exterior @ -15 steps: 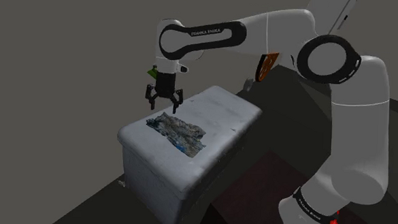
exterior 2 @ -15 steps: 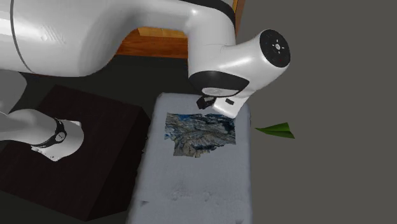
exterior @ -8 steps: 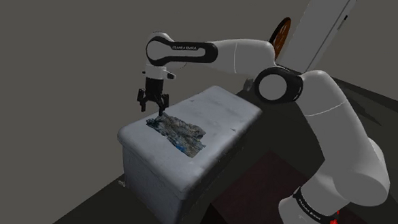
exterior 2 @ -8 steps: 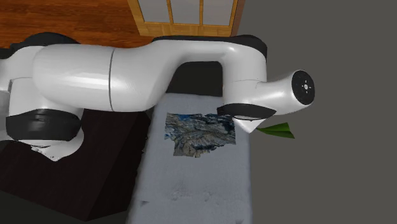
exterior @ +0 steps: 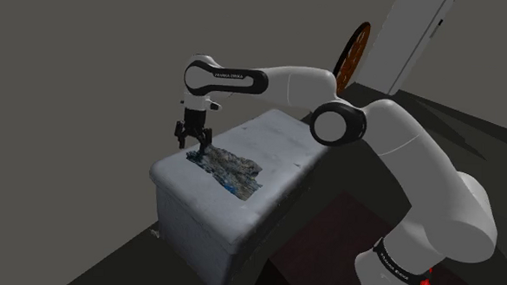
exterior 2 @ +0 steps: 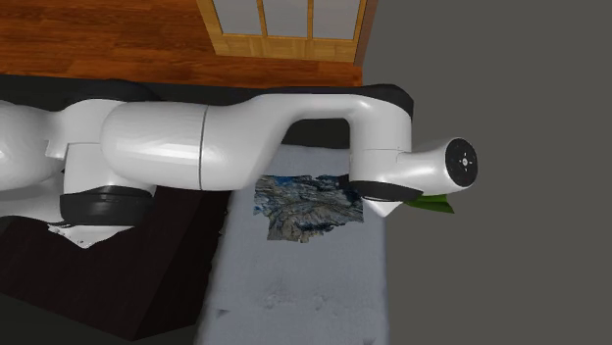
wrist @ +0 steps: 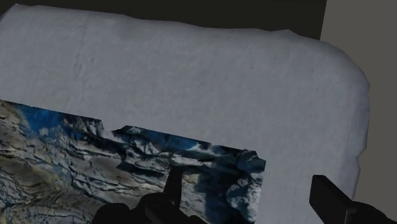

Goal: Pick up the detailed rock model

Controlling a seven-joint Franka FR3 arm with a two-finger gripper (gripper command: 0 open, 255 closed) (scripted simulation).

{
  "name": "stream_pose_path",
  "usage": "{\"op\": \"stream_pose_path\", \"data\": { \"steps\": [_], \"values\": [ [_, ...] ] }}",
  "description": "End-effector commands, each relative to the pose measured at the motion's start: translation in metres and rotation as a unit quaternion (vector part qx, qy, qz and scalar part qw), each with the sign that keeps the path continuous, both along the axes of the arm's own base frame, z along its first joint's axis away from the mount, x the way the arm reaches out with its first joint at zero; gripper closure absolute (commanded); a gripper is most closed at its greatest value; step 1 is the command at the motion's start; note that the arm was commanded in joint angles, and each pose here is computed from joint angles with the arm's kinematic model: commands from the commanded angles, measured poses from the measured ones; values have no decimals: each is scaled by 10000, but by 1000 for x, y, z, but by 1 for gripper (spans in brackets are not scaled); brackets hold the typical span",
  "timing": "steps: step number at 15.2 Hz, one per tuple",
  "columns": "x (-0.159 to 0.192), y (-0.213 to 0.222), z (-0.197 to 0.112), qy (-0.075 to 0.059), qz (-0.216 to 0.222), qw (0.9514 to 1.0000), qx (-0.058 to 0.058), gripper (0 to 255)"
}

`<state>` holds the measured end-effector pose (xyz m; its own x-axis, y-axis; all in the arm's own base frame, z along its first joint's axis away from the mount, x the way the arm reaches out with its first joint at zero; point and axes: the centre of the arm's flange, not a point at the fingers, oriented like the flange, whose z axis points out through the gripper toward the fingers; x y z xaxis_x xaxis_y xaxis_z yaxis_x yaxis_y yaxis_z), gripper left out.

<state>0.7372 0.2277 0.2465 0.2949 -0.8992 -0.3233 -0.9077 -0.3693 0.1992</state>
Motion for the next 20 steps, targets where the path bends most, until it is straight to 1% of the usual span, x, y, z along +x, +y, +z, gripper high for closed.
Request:
{"op": "stream_pose_path", "data": {
  "steps": [1, 2, 3, 12, 20],
  "values": [
    [1, 0, -9, -3, -2, 10000, 0, 0],
    [1, 0, -9, -3, -2, 10000, 0, 0],
    [1, 0, -10, -3, -2, 10000, 0, 255],
    [1, 0, -9, -3, -2, 10000, 1, 255],
    [1, 0, 33, -3, -2, 10000, 1, 255]
  ]
}}
